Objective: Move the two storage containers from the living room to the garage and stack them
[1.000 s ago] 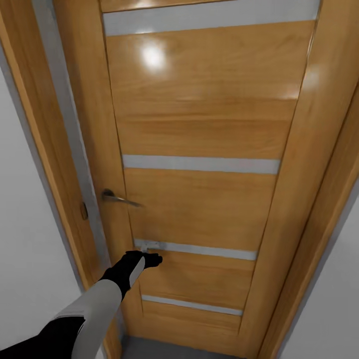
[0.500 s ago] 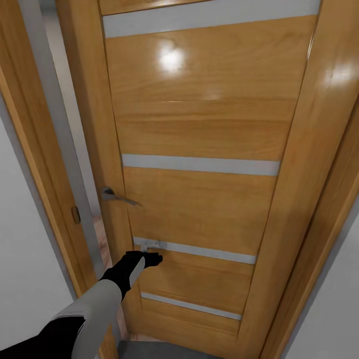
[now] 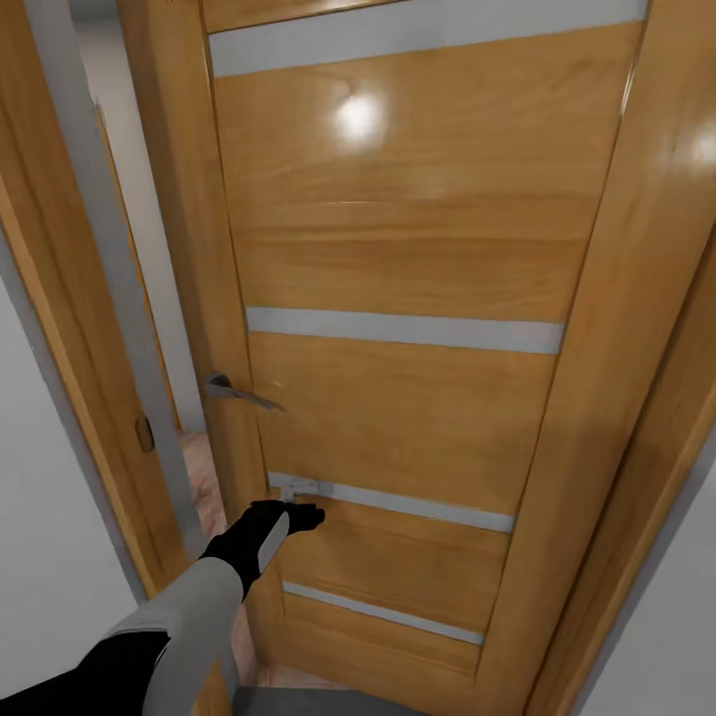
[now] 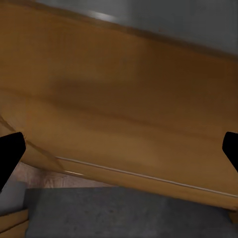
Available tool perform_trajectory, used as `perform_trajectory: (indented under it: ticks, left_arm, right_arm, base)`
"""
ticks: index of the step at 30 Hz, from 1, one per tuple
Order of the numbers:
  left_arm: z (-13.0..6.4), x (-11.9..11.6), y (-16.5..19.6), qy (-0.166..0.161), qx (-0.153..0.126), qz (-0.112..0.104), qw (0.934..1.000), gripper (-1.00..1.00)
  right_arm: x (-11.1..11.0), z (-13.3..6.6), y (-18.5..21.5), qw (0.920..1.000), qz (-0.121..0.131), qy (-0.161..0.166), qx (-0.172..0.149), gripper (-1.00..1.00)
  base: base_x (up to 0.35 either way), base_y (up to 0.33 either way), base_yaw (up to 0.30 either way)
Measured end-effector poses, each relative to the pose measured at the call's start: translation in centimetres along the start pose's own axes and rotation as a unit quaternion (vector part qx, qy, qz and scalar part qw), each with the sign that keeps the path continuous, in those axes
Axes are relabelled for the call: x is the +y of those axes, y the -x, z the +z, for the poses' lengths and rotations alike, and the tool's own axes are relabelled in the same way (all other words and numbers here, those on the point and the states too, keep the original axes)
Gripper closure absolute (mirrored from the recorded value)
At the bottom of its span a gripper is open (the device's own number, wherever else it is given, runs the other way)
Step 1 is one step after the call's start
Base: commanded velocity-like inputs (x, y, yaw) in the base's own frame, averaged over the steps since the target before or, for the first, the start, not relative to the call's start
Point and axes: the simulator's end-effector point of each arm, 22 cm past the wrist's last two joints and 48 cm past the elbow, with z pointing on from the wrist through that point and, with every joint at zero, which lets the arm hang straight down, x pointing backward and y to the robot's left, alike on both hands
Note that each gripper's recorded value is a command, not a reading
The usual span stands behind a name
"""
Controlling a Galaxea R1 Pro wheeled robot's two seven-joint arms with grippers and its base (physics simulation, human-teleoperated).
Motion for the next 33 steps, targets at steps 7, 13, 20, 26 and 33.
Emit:
perform_trajectory:
  ticks: [7,13,20,26,33]
  left_arm:
    - [-0.02,-0.01,0.02,0.0,0.0,-0.001,1.0,-1.0]
    - [-0.02,0.05,0.01,0.001,0.0,0.0,1.0,-1.0]
    - [0.0,0.1,0.03,0.002,0.0,0.001,1.0,-1.0]
    - [0.0,0.14,0.11,0.003,-0.001,0.002,1.0,-1.0]
    - [-0.02,0.14,0.02,0.003,0.0,0.002,1.0,-1.0]
  right_arm:
    - [0.07,-0.1,-0.09,1.0,0.0,0.0,0.001,-1.0]
    - [0.05,-0.09,-0.07,1.0,0.0,0.0,0.0,-1.0]
    - [0.06,-0.08,-0.07,1.0,0.0,0.0,0.0,-1.0]
    - [0.06,-0.07,-0.07,1.0,0.0,0.0,0.001,-1.0]
    - [0.05,-0.09,-0.07,1.0,0.0,0.0,0.0,-1.0]
  base:
    - [0.317,0.0,0.0]
    - [0.324,0.0,0.0]
    - [0.258,0.0,0.0]
    - [0.053,0.0,0.0]
    - [0.272,0.0,0.0]
